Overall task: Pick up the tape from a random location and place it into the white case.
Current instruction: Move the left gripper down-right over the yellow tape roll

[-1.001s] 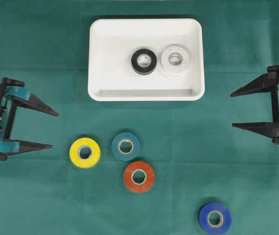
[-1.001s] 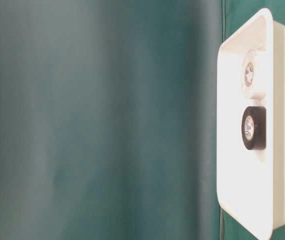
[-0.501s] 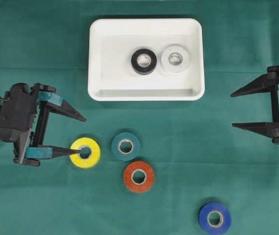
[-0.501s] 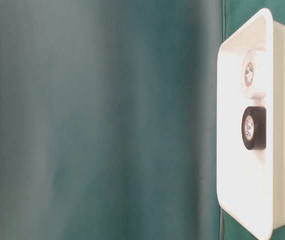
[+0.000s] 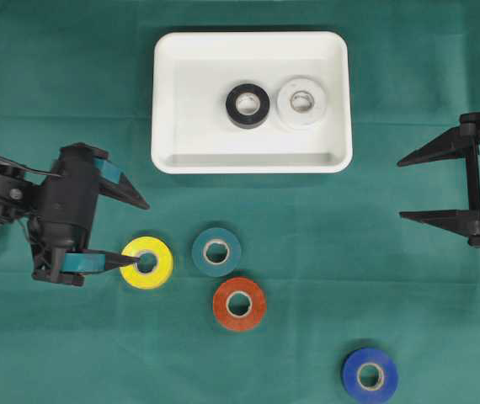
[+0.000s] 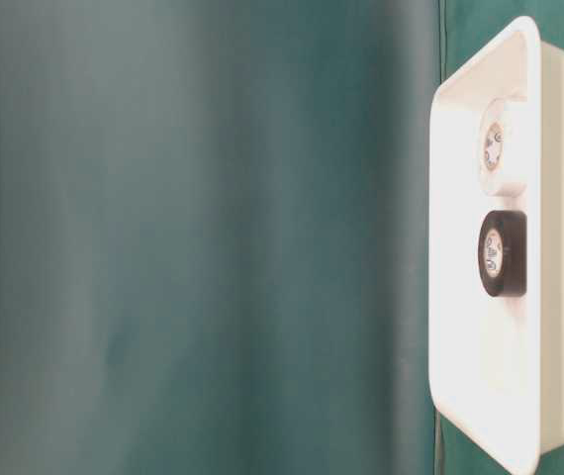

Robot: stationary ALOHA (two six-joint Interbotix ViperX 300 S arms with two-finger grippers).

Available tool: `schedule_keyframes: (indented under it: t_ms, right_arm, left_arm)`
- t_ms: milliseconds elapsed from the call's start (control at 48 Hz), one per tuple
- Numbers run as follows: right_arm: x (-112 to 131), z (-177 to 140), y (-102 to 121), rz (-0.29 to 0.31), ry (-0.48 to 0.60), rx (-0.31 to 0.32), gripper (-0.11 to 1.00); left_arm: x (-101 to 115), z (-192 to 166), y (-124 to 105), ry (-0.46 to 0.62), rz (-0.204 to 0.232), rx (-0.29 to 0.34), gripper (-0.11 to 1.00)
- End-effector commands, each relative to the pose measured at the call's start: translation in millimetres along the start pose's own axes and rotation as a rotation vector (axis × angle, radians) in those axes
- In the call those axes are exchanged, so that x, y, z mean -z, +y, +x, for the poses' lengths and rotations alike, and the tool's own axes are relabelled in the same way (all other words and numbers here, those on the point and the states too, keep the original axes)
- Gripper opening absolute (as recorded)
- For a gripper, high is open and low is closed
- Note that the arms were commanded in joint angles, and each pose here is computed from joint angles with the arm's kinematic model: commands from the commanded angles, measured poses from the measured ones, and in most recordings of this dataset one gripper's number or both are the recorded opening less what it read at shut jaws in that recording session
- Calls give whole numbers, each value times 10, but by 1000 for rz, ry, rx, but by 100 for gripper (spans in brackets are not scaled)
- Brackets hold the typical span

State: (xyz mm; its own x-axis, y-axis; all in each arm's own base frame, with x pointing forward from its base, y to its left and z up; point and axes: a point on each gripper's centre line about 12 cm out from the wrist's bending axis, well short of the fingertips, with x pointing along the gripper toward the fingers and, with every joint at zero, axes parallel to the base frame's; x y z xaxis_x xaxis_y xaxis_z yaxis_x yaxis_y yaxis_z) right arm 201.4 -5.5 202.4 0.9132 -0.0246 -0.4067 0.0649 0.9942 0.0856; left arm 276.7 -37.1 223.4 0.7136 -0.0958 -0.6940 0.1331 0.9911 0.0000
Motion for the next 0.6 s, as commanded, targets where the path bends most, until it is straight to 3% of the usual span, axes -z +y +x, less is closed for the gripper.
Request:
schedule_keyframes:
  t_ms: [0, 292, 584]
  right_arm:
    - [-114, 2, 13, -2, -20, -2, 86]
    - [-132, 1, 14, -5, -23, -3, 86]
    - [-125, 6, 14, -4, -18, -2, 86]
  left_arm:
    - [-165, -24, 10, 48, -1, -3, 90]
    - [-273, 35, 13, 247, 0, -5, 90]
    - [-269, 43, 19, 267, -2, -7, 90]
